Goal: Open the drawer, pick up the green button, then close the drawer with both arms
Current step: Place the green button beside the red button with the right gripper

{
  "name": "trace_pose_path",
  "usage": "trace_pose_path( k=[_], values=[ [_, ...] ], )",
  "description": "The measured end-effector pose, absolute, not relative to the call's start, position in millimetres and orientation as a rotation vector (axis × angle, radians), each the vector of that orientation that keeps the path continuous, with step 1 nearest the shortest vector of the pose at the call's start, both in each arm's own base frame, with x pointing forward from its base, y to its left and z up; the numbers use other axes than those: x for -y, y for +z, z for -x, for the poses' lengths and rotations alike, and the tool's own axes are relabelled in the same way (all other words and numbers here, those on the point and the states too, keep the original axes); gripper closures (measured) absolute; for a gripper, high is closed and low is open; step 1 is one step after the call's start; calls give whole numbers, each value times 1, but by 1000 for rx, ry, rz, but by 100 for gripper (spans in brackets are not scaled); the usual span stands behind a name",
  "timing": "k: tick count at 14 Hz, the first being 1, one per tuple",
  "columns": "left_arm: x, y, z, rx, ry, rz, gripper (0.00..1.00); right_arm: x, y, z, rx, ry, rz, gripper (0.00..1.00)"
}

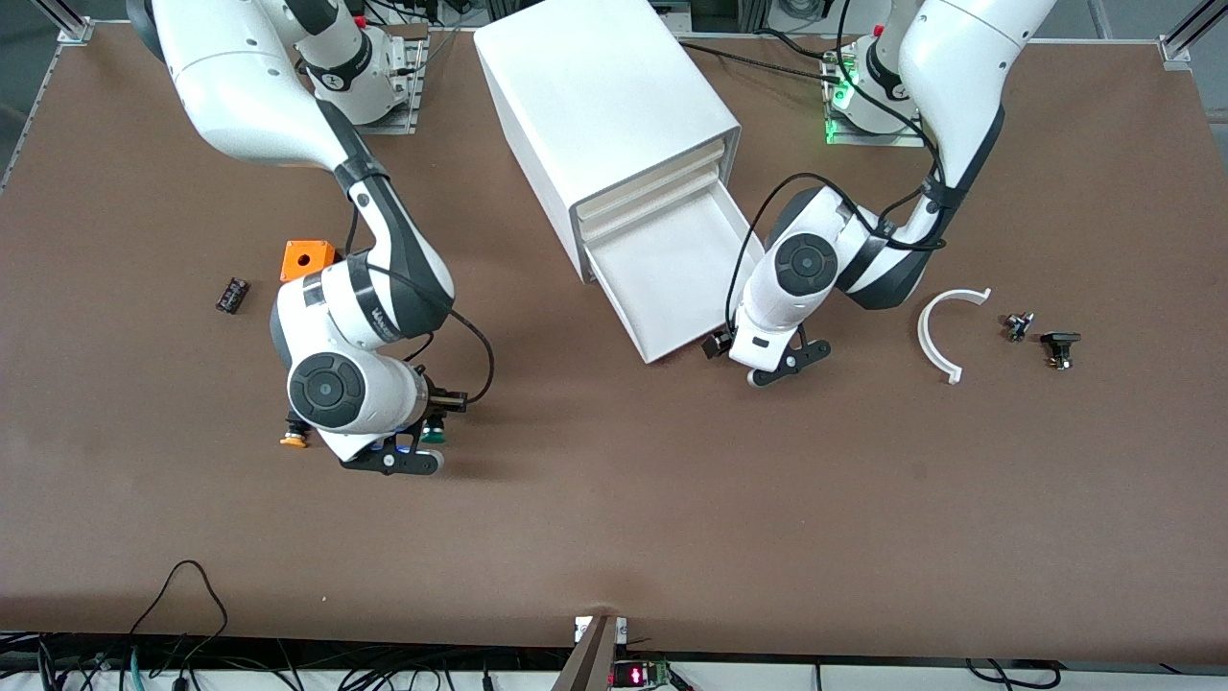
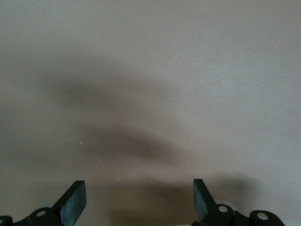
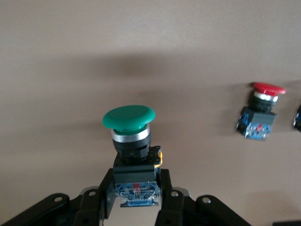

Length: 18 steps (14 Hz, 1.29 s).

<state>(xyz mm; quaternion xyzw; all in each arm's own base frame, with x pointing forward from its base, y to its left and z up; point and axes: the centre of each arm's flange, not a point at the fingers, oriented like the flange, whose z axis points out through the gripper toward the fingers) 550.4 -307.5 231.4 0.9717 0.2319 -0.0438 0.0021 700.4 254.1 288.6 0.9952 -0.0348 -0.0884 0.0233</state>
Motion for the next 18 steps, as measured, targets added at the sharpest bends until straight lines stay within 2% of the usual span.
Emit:
trace_pose_path(
  k=[5, 15, 16, 17, 18],
  values=[
    [337, 219, -526, -676, -150, -3088, 0, -214, 238, -703, 42, -263, -3104, 59],
    [411, 228, -454, -491, -293, -3134, 0, -188, 194, -699, 86, -320, -3094, 59],
    [416, 228, -448, -485, -301, -3134, 0, -186, 194, -700, 93, -319, -3095, 56],
    [420, 228, -442, -472, -309, -3135, 0, -184, 195, -701, 96, -314, -3097, 44],
    [424, 228, -437, -459, -317, -3136, 0, -183, 199, -703, 99, -303, -3101, 37]
  ],
)
